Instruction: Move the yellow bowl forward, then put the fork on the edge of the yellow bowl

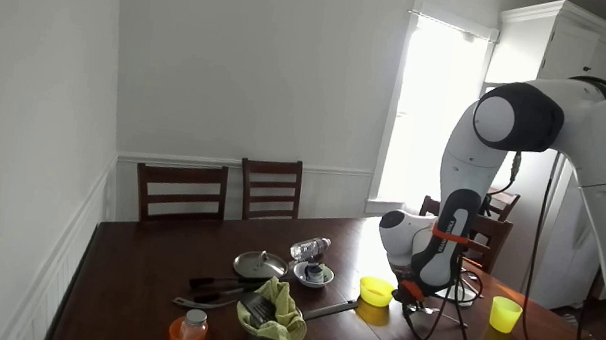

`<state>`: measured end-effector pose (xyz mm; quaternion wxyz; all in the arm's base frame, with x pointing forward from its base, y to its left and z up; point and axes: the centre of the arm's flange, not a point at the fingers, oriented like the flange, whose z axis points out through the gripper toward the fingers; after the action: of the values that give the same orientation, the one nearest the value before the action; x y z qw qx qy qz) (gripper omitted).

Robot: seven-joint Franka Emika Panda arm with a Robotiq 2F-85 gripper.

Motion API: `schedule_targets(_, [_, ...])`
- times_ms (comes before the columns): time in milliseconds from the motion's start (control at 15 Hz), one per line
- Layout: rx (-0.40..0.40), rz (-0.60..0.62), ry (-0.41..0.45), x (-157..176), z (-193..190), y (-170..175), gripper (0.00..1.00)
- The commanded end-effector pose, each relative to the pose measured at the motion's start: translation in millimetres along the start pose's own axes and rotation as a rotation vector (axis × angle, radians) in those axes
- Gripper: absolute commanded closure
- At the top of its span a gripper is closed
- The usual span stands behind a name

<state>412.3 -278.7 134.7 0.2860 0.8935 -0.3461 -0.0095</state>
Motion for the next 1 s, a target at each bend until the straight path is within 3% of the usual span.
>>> schedule_targets(0, [0.040,0.032,0.005,9.6,-19.7,-4.0,0.97])
schedule_targets(67, [0.018,0.014,0.009,4.4,-9.1,-3.3,0.88])
schedule_targets(467, [0.031,0.021,0.013,6.9,-14.9,-7.1,0.88])
schedule_targets(533, [0.031,0.021,0.013,7.0,-14.9,-7.1,0.97])
schedule_targets(933, [0.066,0.071,0.001,18.1,-26.6,-11.9,0.97])
